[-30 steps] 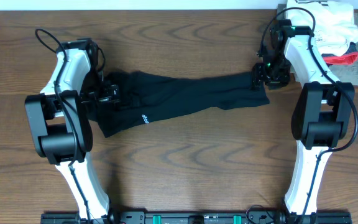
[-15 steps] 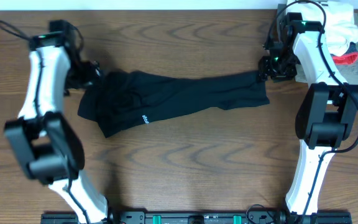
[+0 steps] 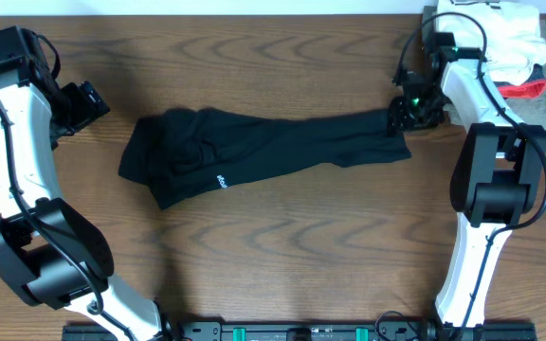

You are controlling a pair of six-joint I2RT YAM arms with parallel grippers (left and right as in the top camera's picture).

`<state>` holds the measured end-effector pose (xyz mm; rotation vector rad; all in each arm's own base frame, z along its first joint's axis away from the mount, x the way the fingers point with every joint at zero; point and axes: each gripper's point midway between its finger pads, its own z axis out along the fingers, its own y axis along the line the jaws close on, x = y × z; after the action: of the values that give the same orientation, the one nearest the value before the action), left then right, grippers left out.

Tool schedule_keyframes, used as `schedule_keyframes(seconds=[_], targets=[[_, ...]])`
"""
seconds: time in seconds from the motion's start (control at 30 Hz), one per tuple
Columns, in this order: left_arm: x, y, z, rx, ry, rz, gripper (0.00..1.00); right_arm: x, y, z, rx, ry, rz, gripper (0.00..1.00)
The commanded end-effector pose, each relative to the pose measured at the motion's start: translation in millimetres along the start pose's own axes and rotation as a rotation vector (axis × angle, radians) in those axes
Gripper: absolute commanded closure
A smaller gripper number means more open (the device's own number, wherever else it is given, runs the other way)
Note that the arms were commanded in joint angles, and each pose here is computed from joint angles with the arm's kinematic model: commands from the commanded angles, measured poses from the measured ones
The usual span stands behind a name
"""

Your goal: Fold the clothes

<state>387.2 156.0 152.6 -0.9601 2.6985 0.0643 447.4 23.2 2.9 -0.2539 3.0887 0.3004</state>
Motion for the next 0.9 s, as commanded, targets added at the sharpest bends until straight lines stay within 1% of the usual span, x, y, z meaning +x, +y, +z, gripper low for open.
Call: schedule_keyframes(seconds=[0.0, 0.2, 0.27, 0.33, 0.4, 0.43, 0.47, 0.5, 0.53, 0.7, 0.87], targets=[[-2.1, 2.5, 0.4, -0.012, -0.005, -0.015, 0.02, 6.4, 11.0, 4.1, -0.026, 0.009, -0.025, 0.55], [-1.8, 2.6, 0.4, -0.012, -0.004, -0.015, 0.02, 32.8, 28.1, 34.2, -0.05, 0.084, -0.044, 0.48], [-0.9, 2.9, 0.9, -0.013, -0.001, -0.015, 0.02, 42.0, 36.2, 45.0, -0.078, 0.101, -0.046, 0.49], [0.3, 3.2, 2.0, -0.014, 0.003, -0.014, 0.02, 47.6, 38.3, 50.9, -0.08, 0.114, -0.021, 0.54], [1.3, 3.5, 2.7, -0.016, 0.007, -0.014, 0.02, 51.0, 39.5, 54.6, -0.089, 0.119, 0.015, 0.68], [1.8, 3.6, 3.3, -0.016, 0.008, -0.014, 0.02, 51.5, 39.7, 54.9, -0.092, 0.12, 0.028, 0.8], [1.8, 3.6, 3.3, -0.016, 0.008, -0.014, 0.02, 51.4, 38.9, 54.7, -0.091, 0.12, 0.039, 0.88], [1.9, 3.7, 3.3, -0.016, 0.008, -0.014, 0.02, 51.1, 37.9, 54.5, -0.091, 0.118, 0.042, 0.95], [1.9, 3.7, 3.3, -0.016, 0.008, -0.014, 0.02, 50.2, 36.4, 53.6, -0.091, 0.115, 0.046, 0.99], [1.9, 3.7, 3.3, -0.016, 0.008, -0.014, 0.02, 40.2, 24.5, 42.6, -0.087, 0.083, 0.069, 0.99], [1.8, 3.6, 3.4, -0.016, 0.008, -0.014, 0.02, 18.9, 2.2, 9.3, -0.078, 0.019, 0.103, 0.99]])
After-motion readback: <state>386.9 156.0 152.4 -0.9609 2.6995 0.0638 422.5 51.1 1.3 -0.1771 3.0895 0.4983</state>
